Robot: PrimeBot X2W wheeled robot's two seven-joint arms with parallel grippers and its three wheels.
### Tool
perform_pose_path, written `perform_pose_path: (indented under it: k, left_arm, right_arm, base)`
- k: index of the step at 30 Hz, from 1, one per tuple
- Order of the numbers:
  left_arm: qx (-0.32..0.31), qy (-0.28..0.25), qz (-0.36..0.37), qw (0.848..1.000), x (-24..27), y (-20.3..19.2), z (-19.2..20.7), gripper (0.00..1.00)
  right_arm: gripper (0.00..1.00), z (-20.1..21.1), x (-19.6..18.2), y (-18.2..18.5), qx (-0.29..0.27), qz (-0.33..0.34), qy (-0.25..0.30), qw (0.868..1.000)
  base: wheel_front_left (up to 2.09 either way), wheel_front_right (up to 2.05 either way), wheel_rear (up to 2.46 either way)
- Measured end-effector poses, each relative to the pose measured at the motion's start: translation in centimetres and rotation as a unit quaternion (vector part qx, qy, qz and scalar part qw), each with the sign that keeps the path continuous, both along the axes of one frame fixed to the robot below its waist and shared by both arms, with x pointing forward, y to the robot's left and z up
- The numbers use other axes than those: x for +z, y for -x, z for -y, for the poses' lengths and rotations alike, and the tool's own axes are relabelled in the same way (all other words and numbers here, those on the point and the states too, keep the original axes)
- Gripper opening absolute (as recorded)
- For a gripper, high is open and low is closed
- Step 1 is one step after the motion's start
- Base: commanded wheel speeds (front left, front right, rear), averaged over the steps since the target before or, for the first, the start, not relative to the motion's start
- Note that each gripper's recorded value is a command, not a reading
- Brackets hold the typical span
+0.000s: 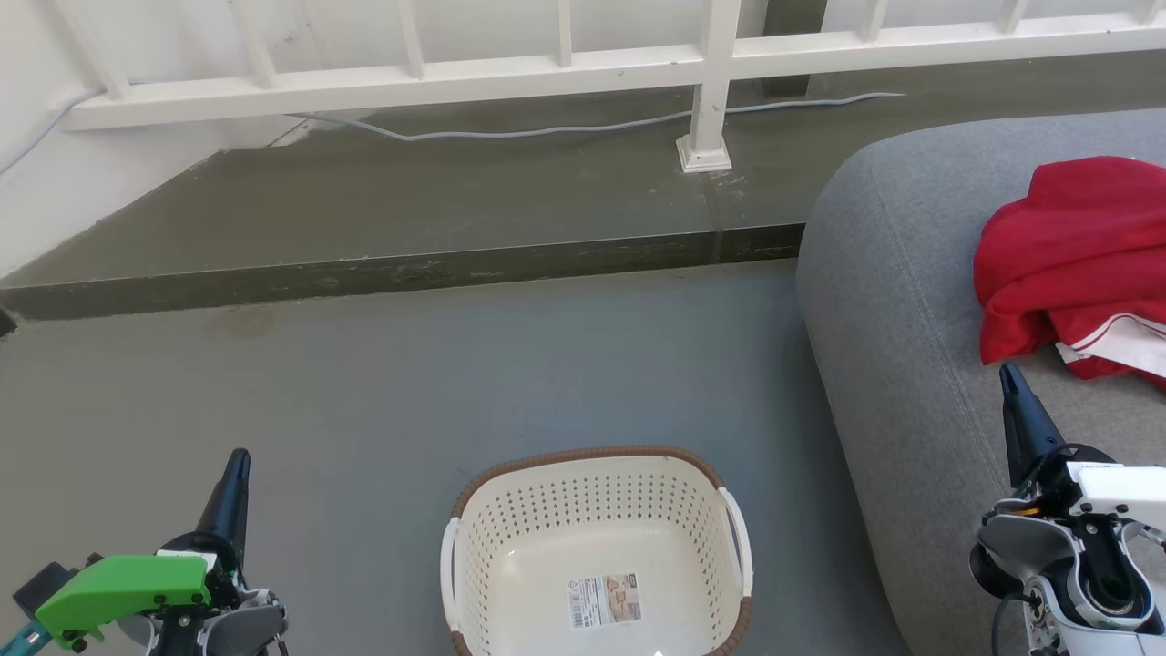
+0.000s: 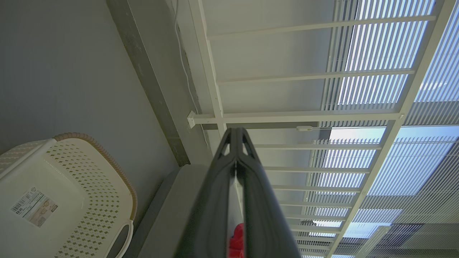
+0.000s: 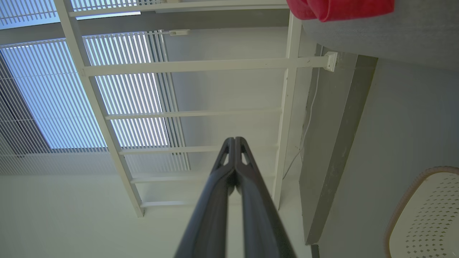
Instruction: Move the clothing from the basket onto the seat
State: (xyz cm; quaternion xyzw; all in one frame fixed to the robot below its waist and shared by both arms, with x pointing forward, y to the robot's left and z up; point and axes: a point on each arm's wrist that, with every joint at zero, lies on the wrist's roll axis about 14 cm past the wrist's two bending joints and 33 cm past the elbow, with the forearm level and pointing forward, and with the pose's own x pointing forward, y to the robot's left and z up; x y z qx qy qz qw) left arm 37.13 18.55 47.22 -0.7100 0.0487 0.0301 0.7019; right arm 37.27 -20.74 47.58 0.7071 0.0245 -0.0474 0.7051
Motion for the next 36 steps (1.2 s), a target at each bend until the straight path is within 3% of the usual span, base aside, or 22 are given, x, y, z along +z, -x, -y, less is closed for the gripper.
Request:
perform_pose_path:
  k: [36]
  left_arm:
    - [-0.001, 0.001, 0.001, 1.0, 0.01, -0.05, 0.01, 0.0]
  right_arm:
    - [0.0, 0.0, 0.01, 0.0, 0.0, 0.0, -0.001, 1.0]
  base:
    - [0.0, 0.0, 0.0]
